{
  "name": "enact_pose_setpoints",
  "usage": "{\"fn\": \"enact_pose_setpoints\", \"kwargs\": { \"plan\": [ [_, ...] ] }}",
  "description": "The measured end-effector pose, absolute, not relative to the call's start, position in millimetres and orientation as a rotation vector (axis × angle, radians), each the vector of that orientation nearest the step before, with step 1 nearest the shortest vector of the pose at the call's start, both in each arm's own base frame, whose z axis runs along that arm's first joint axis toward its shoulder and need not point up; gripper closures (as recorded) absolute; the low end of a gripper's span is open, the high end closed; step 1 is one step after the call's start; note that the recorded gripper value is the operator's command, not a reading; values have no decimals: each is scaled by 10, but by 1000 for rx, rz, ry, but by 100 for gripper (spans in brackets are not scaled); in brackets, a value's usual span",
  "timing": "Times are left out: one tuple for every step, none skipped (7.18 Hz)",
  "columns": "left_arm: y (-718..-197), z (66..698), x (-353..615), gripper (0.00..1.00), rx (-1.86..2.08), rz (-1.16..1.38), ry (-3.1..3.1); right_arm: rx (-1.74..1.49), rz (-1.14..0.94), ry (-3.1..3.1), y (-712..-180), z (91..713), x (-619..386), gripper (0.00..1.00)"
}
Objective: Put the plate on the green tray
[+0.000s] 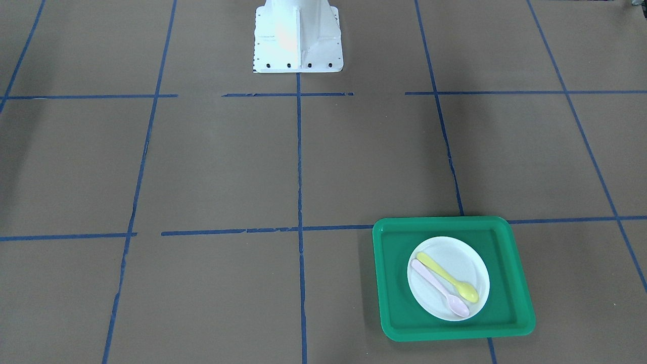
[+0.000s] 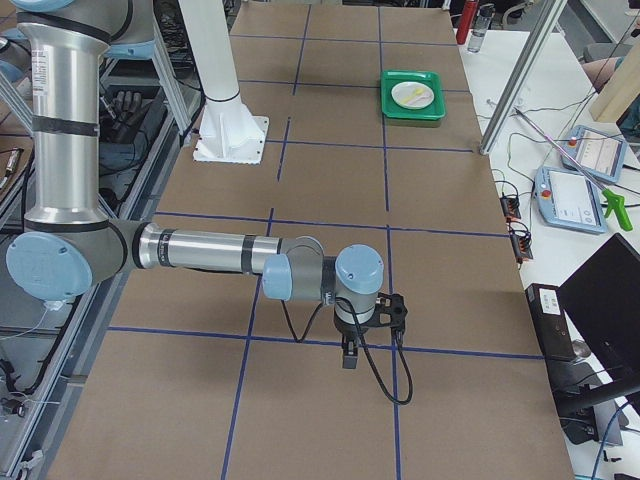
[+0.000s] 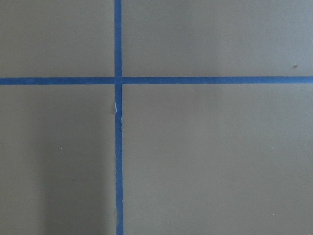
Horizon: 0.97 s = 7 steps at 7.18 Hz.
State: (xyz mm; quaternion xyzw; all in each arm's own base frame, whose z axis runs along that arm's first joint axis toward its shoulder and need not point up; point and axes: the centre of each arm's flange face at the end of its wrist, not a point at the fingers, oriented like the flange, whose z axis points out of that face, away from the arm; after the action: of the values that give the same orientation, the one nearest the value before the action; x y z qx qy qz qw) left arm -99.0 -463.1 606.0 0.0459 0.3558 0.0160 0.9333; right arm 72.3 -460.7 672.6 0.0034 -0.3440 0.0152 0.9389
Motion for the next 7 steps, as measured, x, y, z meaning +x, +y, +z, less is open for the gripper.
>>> {"fn": "enact_pose_setpoints", "kwargs": {
  "plan": [
    [-4632, 6027, -977, 0, 93, 15, 747, 7, 31, -702, -4607, 6726, 723, 0],
    [-4624, 6015, -969, 0, 95, 9, 757, 7, 31, -702, -4606, 6727, 724, 0],
    [-4593, 6041, -965, 0, 101, 10, 760, 7, 31, -702, -4607, 6726, 724, 0],
    [-4543, 6087, -960, 0, 113, 14, 760, 7, 31, -702, -4607, 6726, 724, 0],
    [-4502, 6125, -954, 0, 125, 19, 760, 7, 31, -702, -4607, 6727, 724, 0],
    [-4472, 6156, -941, 0, 127, 22, 760, 7, 31, -701, -4606, 6727, 724, 0],
    [-4458, 6171, -927, 0, 127, 25, 761, 7, 31, -701, -4606, 6727, 724, 0]
  ]
}}
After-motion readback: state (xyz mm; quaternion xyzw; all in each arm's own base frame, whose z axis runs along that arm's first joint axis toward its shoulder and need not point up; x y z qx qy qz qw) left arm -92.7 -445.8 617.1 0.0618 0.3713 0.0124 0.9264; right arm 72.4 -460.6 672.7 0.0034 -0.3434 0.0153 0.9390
